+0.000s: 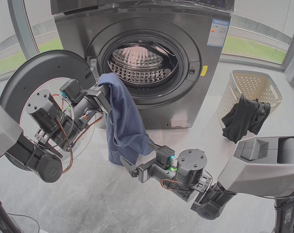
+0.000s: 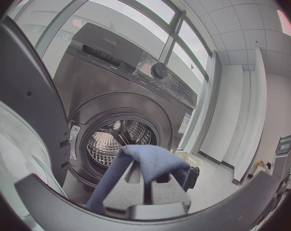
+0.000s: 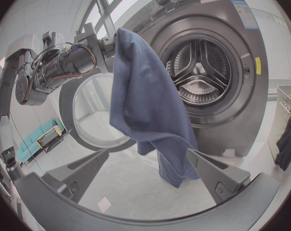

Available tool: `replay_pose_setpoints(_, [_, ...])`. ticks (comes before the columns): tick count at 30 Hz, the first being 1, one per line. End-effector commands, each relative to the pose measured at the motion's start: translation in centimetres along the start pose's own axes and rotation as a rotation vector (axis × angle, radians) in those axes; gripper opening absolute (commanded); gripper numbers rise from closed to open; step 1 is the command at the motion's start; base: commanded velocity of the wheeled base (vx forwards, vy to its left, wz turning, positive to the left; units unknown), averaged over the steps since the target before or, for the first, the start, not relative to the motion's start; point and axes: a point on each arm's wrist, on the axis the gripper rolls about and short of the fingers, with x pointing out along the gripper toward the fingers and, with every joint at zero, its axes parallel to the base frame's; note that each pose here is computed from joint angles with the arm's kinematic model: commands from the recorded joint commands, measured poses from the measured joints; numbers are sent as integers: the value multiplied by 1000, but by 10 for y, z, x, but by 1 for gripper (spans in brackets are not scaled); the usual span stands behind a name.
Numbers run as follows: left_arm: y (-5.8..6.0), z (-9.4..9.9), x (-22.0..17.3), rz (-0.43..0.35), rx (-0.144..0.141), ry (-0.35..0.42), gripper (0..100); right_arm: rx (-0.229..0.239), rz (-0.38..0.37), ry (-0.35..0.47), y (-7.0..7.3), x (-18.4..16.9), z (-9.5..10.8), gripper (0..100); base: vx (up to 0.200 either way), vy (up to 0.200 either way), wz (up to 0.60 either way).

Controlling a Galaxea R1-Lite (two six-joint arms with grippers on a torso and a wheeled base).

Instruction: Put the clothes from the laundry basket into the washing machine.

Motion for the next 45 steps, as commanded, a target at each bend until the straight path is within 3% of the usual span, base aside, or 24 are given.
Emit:
replay_pose_setpoints(1, [1,-4,2,4,-1,4,0,-4,10,-65,6,28,3,100,0,0,0])
replay_pose_setpoints(7, [1,-3,2,4,-1,3,0,-24,4,-78,3,48,-1,100,0,0,0])
replay_pose_setpoints(12, [1,-3,2,5,0,1,0,-39,33,-66,8,54,-13,100,0,0,0])
replay_pose_setpoints(22, [2,-3,2,5,0,1,0,-16,-17,-141,-1,77,-10,100,0,0,0])
replay_pose_setpoints(23, [3,-2,2,7,1,1,0,-16,-20,-142,-1,77,-9,0,0,0,0])
replay_pose_setpoints(28, [4,-2,1,13,4,-2,0,-12,-19,-158,0,75,-2,0,0,0,0])
replay_pose_setpoints(31, [6,-2,1,17,3,-3,0,-10,-22,-178,-1,67,14,0,0,0,0])
replay_pose_setpoints(35, [13,-2,0,29,9,0,0,-14,-46,-184,-12,47,40,0,0,0,0])
replay_pose_setpoints(38, [13,-8,-3,26,7,23,0,-18,-87,-146,-30,17,58,0,0,0,0])
replay_pose_setpoints(41, [15,-23,-8,12,-3,85,0,-21,-115,-134,-44,-10,72,0,0,0,0])
replay_pose_setpoints(45, [13,-37,-16,-18,-16,150,0,-16,-149,-193,-56,-32,100,0,0,0,0])
